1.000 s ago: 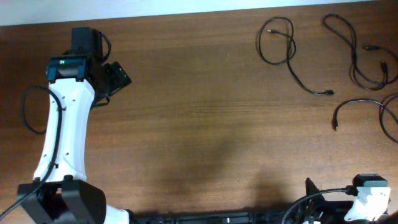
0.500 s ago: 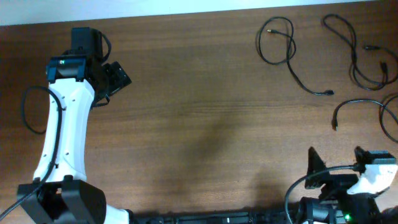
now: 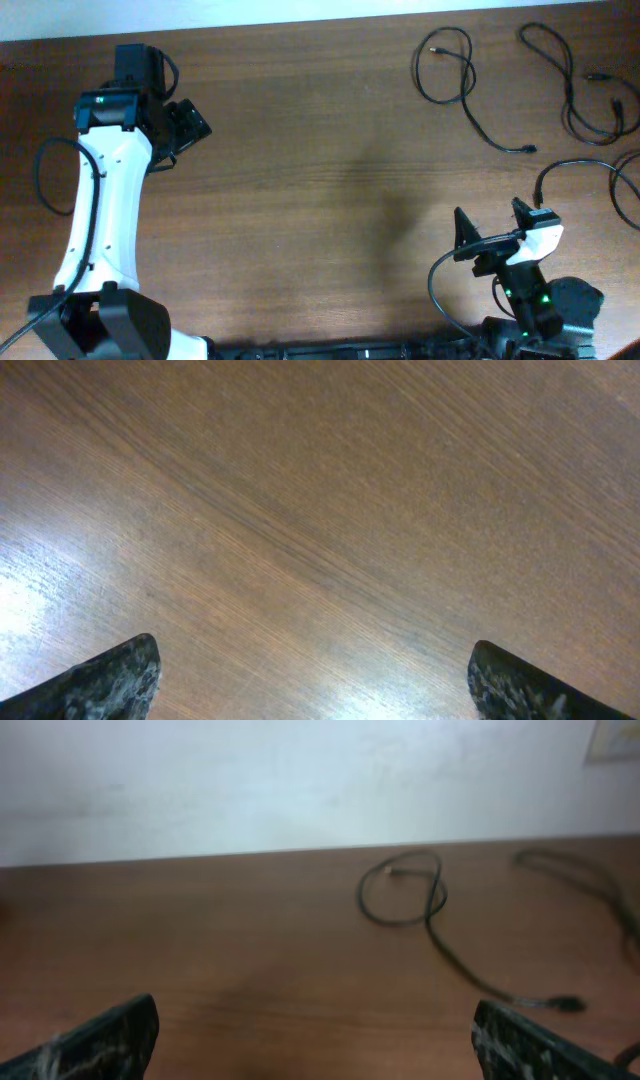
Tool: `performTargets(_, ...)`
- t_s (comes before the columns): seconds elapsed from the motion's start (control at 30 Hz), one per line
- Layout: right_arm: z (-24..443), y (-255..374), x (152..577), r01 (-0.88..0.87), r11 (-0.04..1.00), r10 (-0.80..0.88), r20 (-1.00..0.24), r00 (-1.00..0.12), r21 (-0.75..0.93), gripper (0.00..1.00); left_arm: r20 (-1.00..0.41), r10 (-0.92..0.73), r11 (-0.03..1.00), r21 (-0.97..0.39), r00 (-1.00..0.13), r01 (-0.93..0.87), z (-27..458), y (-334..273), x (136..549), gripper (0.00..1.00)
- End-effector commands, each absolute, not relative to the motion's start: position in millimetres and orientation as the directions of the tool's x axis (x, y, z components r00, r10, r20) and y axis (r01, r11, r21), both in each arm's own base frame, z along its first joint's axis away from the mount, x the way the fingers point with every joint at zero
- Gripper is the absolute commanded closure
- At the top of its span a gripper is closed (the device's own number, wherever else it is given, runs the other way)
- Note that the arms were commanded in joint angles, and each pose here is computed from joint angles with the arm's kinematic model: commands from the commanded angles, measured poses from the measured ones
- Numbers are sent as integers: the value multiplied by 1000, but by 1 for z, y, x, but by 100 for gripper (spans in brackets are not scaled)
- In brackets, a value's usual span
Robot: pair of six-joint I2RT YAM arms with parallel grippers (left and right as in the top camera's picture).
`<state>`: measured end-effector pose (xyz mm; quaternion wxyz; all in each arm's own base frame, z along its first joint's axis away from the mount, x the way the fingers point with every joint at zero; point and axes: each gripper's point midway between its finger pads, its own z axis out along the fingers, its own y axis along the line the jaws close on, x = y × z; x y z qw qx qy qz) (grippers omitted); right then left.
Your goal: Untangle cables
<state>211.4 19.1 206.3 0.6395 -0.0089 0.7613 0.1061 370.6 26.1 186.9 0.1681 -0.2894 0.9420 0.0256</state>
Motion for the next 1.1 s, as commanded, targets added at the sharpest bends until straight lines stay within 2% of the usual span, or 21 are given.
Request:
performTargets(0.0,183,27,223,-193,960,166,-969,-183,201,1,-340,-552,821,-60,-761,-568,191,28,371,1)
performTargets(0.07,165,24,231,-174,959,191,-964,-183,223,1,-340,-552,821,-60,-761,-568,191,28,371,1)
performTargets(0.17,155,5,239,-53,945,310,-937,-164,322,1,-340,-552,821,-60,-761,-568,191,28,371,1)
performTargets(0.23,157,-2,242,-30,948,312,-942,-124,318,1,-340,-552,821,-60,-761,-568,191,28,371,1)
performTargets(0.4,155,-1,242,-23,929,362,-922,-136,369,1,-340,-552,821,-60,-761,-568,191,28,371,1)
performTargets(0.63,158,-3,245,7,937,348,-934,-82,348,1,-340,-552,821,-60,-761,-568,191,28,371,1)
performTargets(0.67,157,-8,245,34,941,337,-938,-74,336,1,-340,-552,821,-60,-761,-568,191,28,371,1)
performTargets(0.83,156,-10,245,21,998,57,-995,-80,55,1,-340,-552,821,-60,-761,-568,191,28,371,1)
performTargets(1.07,157,-10,245,21,1000,11,-997,-78,9,1,-340,-552,821,-60,-761,-568,191,28,371,1)
